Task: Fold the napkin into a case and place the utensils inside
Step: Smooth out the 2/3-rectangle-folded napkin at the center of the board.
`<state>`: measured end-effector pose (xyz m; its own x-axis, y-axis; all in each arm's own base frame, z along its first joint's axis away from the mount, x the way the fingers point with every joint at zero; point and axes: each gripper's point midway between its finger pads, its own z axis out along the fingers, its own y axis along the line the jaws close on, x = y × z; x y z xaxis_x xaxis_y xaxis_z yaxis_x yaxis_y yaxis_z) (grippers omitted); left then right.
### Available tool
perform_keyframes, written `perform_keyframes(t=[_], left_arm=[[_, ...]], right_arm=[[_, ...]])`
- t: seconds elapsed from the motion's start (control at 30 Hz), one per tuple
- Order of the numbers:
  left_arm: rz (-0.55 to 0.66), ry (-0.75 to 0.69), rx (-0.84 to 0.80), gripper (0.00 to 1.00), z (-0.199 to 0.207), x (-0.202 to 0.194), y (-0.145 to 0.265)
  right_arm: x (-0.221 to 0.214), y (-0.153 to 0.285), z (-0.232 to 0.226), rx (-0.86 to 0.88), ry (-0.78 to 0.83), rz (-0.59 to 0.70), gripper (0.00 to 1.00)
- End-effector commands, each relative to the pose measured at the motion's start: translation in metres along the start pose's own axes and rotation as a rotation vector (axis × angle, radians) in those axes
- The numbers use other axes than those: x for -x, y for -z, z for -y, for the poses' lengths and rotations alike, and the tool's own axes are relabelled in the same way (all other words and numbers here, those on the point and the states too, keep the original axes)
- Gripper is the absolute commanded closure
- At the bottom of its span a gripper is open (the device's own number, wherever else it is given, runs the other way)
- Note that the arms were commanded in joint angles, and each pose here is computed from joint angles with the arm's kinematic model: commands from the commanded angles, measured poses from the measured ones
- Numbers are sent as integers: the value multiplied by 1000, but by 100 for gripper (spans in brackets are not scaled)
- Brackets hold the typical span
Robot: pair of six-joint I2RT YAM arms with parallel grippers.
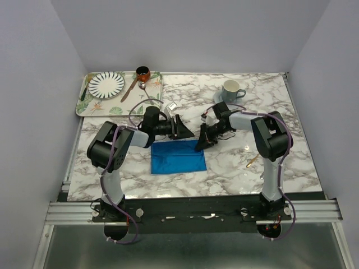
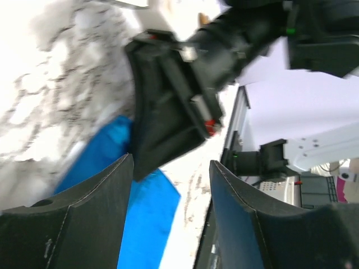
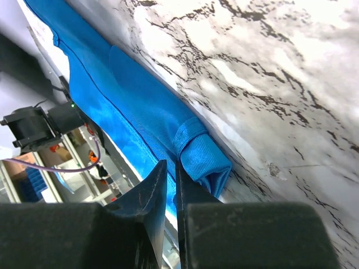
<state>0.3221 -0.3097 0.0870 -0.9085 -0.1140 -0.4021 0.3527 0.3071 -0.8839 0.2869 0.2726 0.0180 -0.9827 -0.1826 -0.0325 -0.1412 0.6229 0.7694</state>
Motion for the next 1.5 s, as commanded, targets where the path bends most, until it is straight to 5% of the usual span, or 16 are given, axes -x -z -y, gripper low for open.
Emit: perform_keyframes(t=[0.0, 0.43, 1.0, 1.27, 1.47], left_arm=[[-19, 32, -60, 36, 24, -10, 13], [5, 282, 92, 36, -75, -26, 43], [-45, 253, 228, 36, -109, -39, 152], [-26, -19, 188, 56, -53, 13, 161], [-55, -155, 146, 82, -9, 14, 97]], right_arm=[[-16, -15, 42, -123, -70, -46, 81], [-22, -15, 58, -192, -89, -44, 87], [-25, -15, 67, -230, -103, -45, 91], [-23, -14, 63, -214, -90, -40, 92], [-22, -14, 61, -204, -88, -42, 93]])
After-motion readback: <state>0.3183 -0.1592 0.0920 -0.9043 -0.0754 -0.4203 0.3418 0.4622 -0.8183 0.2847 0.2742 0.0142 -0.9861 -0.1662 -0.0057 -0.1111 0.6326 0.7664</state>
